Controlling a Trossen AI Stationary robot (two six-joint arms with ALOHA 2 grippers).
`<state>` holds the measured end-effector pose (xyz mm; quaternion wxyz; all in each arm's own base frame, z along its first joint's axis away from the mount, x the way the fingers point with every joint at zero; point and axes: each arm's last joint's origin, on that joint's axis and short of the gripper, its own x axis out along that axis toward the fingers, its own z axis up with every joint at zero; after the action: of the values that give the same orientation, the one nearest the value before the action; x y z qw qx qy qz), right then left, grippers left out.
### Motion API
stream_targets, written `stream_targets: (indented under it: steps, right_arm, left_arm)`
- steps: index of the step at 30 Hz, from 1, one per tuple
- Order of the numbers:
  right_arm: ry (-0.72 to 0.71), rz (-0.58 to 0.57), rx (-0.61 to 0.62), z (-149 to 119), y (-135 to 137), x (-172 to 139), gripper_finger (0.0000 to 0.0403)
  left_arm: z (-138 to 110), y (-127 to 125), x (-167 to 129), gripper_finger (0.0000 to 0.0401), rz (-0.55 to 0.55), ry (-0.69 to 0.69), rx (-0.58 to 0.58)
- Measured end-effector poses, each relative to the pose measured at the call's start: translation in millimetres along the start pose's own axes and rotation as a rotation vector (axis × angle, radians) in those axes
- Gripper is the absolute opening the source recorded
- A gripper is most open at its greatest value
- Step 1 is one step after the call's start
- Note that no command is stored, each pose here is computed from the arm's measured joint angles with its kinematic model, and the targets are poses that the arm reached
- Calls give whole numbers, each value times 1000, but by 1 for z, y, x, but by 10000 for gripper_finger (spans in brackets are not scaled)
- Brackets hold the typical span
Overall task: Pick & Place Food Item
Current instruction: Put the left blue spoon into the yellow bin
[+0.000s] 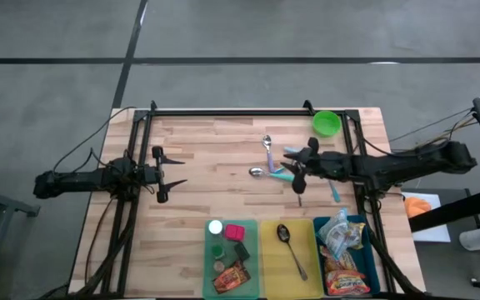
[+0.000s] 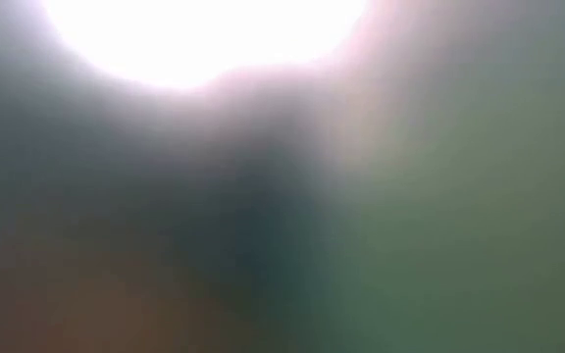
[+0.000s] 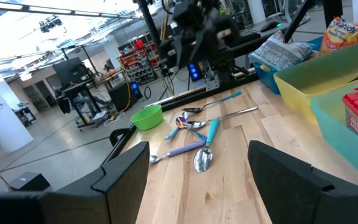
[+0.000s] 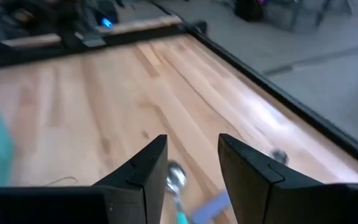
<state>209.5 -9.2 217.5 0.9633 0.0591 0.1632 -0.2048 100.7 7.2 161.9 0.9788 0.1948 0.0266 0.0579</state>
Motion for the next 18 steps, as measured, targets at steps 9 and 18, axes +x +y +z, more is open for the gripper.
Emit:
stream_targets:
  steps: [9, 18]
  right_arm:
    - [221, -37, 72, -18, -14, 39, 141]
    - [474, -82, 5, -20, -8, 88, 141]
  left_arm:
    - [0, 0, 0, 275, 0, 0, 0]
    - [0, 0, 0, 275, 0, 0, -1]
